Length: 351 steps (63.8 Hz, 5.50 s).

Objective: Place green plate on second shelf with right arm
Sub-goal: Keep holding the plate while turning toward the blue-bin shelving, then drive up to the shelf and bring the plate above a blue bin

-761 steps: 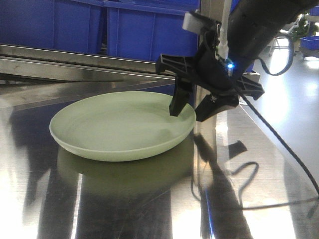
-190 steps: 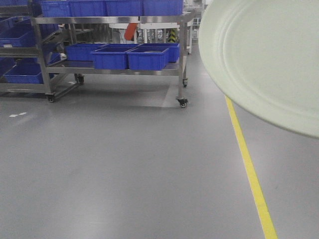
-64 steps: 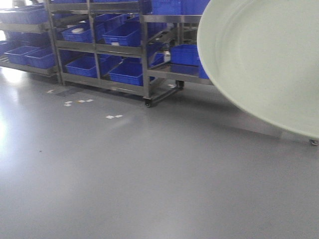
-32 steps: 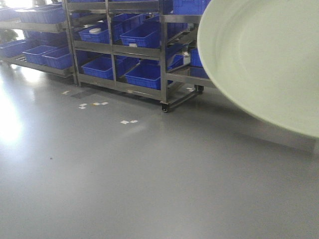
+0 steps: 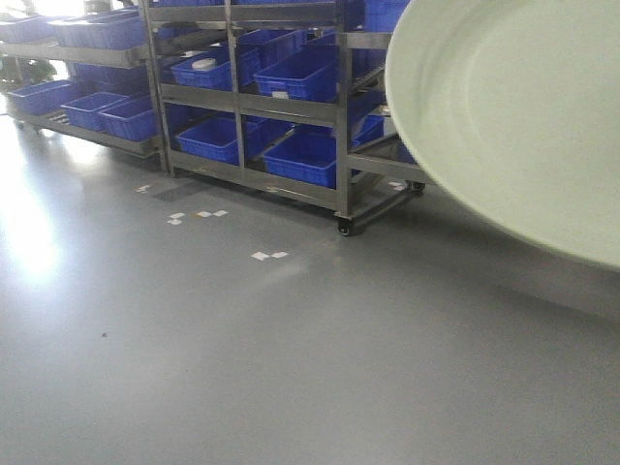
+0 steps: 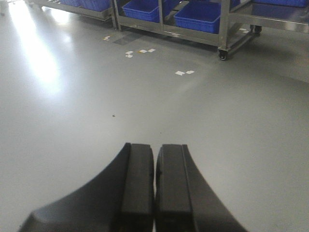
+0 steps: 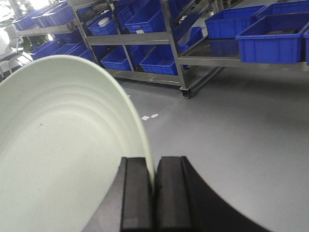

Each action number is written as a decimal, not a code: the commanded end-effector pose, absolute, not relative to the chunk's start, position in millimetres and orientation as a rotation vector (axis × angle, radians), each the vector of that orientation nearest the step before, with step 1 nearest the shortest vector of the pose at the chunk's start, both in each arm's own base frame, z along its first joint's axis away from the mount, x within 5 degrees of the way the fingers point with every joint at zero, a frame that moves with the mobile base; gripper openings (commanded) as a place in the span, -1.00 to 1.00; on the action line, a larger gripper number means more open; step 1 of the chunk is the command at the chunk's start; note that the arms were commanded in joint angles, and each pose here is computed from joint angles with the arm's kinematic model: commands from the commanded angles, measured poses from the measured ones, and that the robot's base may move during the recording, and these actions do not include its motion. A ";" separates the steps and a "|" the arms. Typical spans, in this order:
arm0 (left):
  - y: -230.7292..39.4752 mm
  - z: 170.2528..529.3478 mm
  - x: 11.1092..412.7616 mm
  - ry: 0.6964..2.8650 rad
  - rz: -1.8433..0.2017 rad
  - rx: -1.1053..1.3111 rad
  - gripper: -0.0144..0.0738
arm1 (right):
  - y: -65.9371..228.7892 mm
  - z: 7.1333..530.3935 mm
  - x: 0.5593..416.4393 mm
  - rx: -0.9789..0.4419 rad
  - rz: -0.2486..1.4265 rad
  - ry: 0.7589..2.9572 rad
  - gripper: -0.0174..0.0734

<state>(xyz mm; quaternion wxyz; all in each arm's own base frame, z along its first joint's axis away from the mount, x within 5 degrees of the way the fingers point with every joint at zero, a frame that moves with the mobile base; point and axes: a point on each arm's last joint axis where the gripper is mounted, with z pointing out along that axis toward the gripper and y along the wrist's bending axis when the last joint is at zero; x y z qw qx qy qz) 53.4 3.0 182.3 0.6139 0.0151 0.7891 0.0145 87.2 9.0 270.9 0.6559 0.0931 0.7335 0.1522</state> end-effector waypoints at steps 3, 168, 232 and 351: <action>1.5 174.7 54.3 1.778 0.017 0.045 -0.39 | 6.0 290.6 87.7 0.222 0.337 1.528 -0.49; 1.5 174.7 54.3 1.778 0.017 0.045 -0.39 | 6.0 290.6 87.7 0.222 0.337 1.528 -0.49; 1.5 174.7 54.3 1.778 0.017 0.045 -0.39 | 6.0 290.6 87.7 0.222 0.337 1.528 -0.49; 1.5 174.7 54.3 1.778 0.017 0.045 -0.39 | 6.0 290.6 87.7 0.222 0.337 1.528 -0.49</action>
